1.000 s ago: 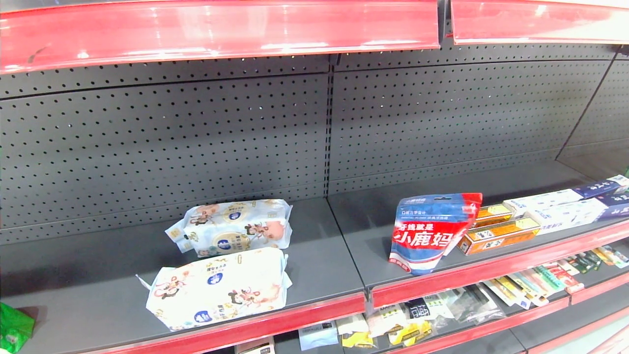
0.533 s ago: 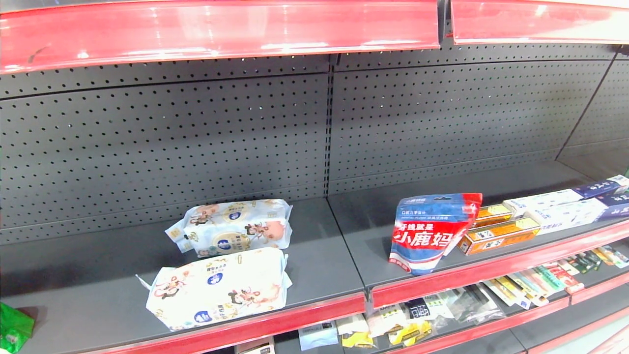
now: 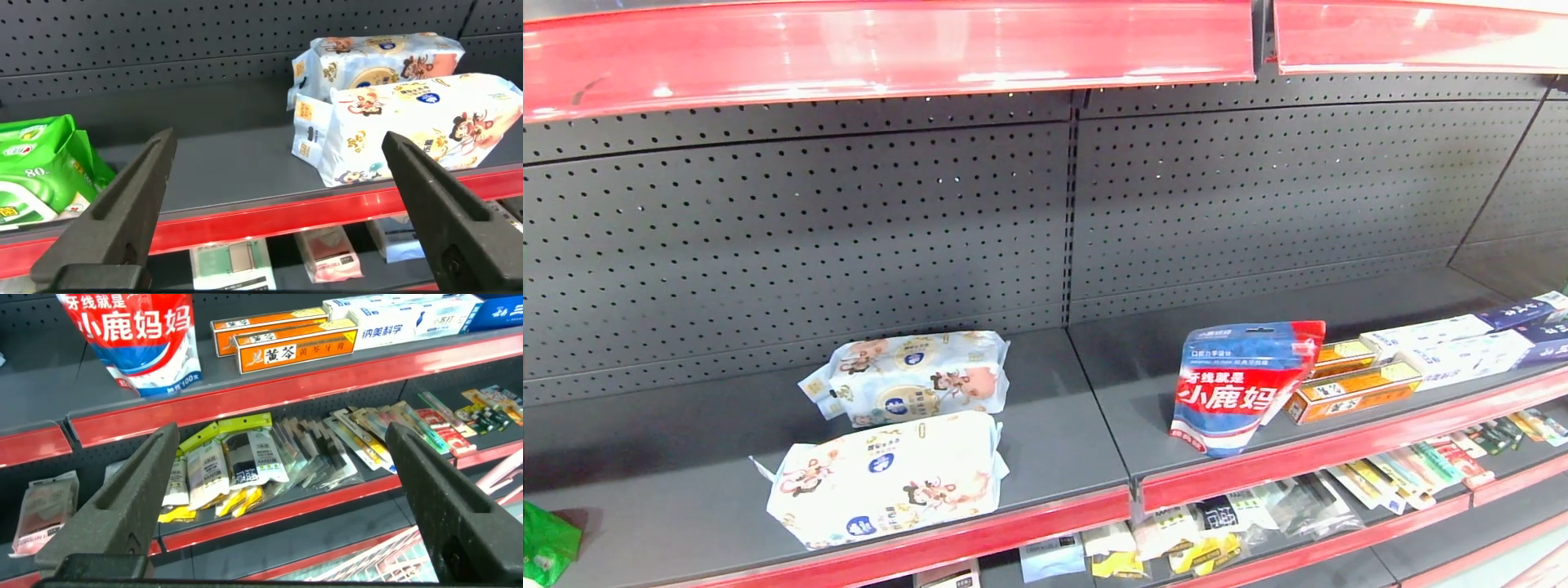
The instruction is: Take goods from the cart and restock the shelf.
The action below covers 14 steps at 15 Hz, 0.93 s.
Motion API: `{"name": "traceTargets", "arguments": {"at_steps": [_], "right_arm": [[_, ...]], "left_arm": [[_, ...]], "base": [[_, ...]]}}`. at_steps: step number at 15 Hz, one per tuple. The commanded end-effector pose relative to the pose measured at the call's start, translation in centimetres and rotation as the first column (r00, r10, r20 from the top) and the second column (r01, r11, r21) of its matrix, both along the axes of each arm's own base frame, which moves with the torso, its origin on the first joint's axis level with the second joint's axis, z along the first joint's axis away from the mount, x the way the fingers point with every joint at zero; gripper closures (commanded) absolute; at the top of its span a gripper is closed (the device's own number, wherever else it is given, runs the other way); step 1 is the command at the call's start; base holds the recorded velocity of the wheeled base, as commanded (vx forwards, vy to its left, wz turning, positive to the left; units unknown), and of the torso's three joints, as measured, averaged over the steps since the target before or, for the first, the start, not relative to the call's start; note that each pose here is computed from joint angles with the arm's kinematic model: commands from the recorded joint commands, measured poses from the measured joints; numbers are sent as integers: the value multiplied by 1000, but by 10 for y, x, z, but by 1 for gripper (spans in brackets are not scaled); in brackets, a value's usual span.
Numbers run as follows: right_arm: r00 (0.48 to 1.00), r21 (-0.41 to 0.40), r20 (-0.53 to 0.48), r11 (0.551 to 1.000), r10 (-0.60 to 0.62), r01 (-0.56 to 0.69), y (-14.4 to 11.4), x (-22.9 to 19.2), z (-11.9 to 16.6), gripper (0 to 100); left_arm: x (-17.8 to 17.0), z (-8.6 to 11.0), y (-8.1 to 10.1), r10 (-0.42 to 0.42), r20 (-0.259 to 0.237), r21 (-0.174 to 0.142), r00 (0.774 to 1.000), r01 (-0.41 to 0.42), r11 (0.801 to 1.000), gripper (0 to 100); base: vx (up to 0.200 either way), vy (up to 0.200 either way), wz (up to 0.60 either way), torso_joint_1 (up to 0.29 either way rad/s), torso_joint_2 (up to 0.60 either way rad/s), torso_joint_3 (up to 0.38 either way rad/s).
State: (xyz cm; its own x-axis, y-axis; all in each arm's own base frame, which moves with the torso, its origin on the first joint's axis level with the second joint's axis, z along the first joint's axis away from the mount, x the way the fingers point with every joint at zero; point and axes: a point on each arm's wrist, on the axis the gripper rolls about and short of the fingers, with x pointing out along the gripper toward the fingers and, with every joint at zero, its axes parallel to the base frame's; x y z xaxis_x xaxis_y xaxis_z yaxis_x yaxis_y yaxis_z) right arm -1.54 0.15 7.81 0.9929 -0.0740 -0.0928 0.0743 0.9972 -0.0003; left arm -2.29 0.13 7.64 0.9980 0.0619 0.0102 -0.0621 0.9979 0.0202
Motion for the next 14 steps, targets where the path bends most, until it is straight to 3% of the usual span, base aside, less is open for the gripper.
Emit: {"name": "traceTargets", "arguments": {"at_steps": [1, 3, 7, 14], "right_arm": [[999, 1, 7, 999, 51, -51, -1, -1, 0, 0], [992, -1, 27, 993, 122, -122, -2, -2, 0, 0], [992, -1, 30, 993, 120, -120, -2, -2, 0, 0], [992, 2, 32, 993, 118, -118, -2, -2, 0, 0]], "left_arm": [[0, 0, 0, 1, -1, 1, 1000, -1, 1000, 0], [0, 0, 0, 1, -1, -1, 1000, -1, 1000, 0], [0, 0, 0, 1, -1, -4, 1000, -1, 1000, 0], [0, 0, 0, 1, -1, -1, 1000, -1, 1000, 0]], "base": [[0, 0, 600, -2, -2, 2], [0, 0, 600, 7, 0, 0], [0, 0, 600, 0, 4, 5], [0, 0, 0, 0, 0, 0]]}}
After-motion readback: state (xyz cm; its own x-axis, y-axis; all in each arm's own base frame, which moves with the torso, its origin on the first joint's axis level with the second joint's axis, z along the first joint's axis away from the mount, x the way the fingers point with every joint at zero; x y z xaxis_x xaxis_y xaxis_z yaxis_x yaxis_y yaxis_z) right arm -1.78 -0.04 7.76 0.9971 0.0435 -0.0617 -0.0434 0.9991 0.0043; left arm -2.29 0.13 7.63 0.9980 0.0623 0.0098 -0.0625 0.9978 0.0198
